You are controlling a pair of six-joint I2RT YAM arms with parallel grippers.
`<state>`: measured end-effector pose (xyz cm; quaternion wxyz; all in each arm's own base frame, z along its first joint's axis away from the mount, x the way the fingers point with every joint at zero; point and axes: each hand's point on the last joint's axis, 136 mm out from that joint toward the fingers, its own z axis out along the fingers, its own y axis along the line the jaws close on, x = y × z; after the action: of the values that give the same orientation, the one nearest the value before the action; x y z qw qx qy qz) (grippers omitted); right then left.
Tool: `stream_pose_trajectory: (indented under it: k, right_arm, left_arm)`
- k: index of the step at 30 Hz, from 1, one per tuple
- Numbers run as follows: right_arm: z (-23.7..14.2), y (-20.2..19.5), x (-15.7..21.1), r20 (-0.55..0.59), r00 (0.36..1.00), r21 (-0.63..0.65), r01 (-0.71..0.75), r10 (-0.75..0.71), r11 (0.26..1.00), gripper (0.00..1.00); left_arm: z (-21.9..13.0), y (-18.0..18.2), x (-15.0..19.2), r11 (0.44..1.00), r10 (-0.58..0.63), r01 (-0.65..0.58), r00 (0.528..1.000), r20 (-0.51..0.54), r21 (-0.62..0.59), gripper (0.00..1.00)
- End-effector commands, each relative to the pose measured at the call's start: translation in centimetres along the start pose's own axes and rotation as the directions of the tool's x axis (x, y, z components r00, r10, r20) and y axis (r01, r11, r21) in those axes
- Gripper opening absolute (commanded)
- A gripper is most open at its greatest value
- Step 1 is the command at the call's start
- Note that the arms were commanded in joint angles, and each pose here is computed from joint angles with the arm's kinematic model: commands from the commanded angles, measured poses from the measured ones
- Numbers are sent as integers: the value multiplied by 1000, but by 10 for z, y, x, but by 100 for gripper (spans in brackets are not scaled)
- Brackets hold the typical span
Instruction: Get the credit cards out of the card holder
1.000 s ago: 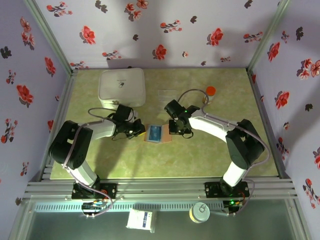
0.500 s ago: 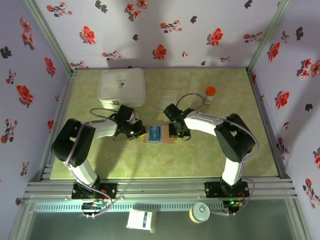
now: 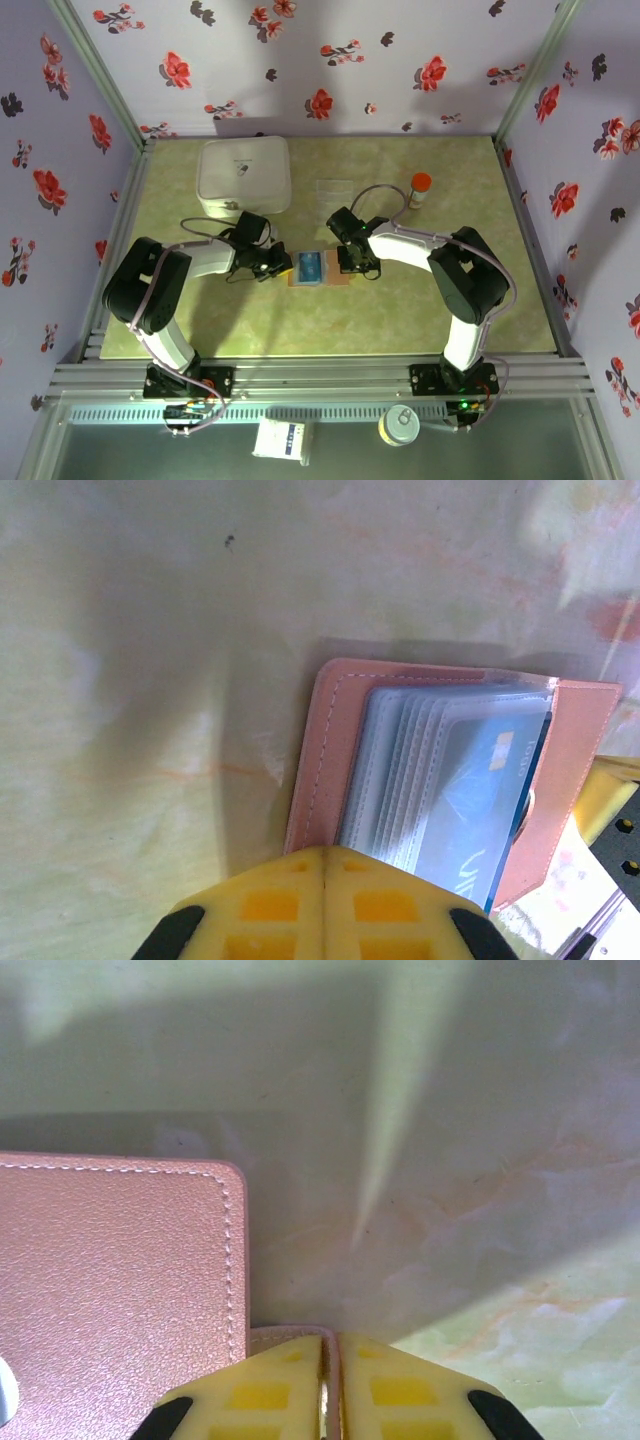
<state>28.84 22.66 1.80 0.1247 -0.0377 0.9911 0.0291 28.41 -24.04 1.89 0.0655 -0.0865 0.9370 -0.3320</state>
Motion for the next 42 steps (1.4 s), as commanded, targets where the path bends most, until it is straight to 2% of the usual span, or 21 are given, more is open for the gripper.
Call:
stream_pose_trajectory:
  k: [1,7,15,21,30,34,42]
  right_arm:
    - [2,-22,5,-17,1000,89,8,-6,996,16]
    - [-7,-42,10,-8,1000,141,-5,6,990,22]
    - [-6,-60,16,-21,999,191,-20,25,981,23]
    - [-5,-65,19,-31,999,210,-17,24,977,30]
    - [7,-57,25,-57,997,165,-41,51,985,33]
    - [-7,-47,17,-32,998,113,-54,58,992,35]
    - [-46,-27,-5,30,997,13,-74,73,997,46]
  left_arm:
    - [6,36,19,990,-65,60,997,-38,-126,0]
    - [5,39,21,988,-76,70,997,-34,-140,0]
    - [7,45,24,985,-82,73,995,-51,-159,0]
    - [7,44,23,984,-84,76,995,-48,-158,0]
    - [1,36,19,987,-70,64,997,-35,-148,0]
    - [-7,22,11,993,-54,53,999,-1,-106,0]
    - [-28,-13,-5,999,-6,8,999,52,-33,0]
